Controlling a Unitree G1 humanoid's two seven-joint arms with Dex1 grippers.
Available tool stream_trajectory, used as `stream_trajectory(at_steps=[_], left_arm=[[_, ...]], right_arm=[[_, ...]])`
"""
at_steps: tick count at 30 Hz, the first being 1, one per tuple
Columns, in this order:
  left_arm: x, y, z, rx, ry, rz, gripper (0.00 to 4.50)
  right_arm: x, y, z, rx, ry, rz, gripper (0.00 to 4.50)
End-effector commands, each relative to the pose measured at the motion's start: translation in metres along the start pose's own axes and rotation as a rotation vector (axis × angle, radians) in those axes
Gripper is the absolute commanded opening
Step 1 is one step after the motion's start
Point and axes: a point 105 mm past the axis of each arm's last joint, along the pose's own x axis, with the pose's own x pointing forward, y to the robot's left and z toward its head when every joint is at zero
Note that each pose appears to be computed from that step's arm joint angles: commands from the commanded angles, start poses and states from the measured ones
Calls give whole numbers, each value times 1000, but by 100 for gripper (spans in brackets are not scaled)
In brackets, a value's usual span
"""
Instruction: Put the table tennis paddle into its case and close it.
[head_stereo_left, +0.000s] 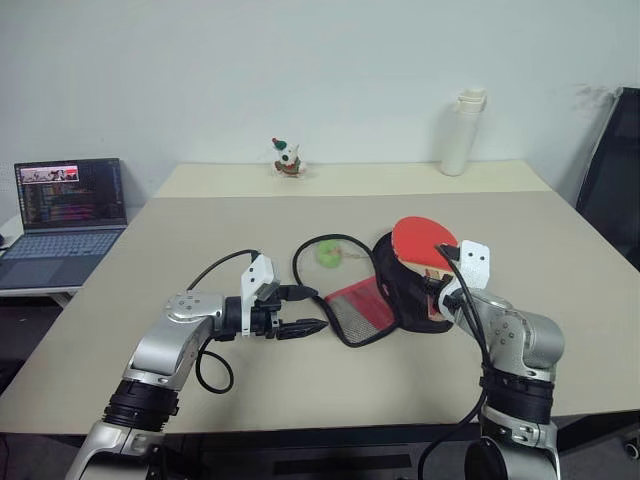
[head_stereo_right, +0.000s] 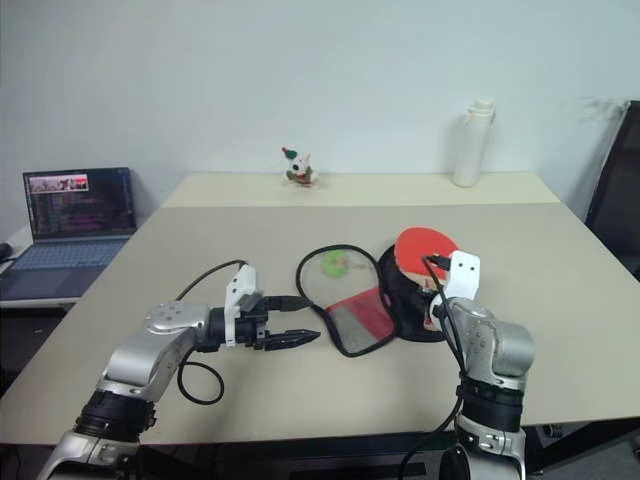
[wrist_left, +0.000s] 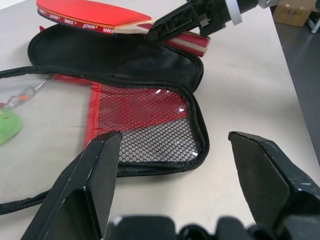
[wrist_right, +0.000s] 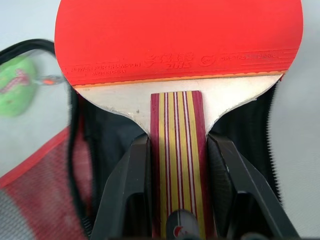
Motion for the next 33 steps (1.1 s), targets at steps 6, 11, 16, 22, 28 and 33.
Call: stream_trajectory(at_steps=[6,11,16,22,28,33], left_arm=[[-2,-4,10,44,-21,4,374],[-2,-4,9,41,-21,8,374],[-3,-5,8,40,-19,12,374],[-5,-3,7,36,-18,23,374],[-13,10,2,11,-8,101,374],[-29,34,-11,5,50,237,334]], right_arm=[[13,18,6,-76,-61,49,111],[21,17,2,-104,-50,42,111],[23,13,-2,-103,-34,29,111],[18,16,4,-100,-62,47,275],[-9,39,16,-290,-107,205,446],[-54,44,28,-396,-127,420,450]])
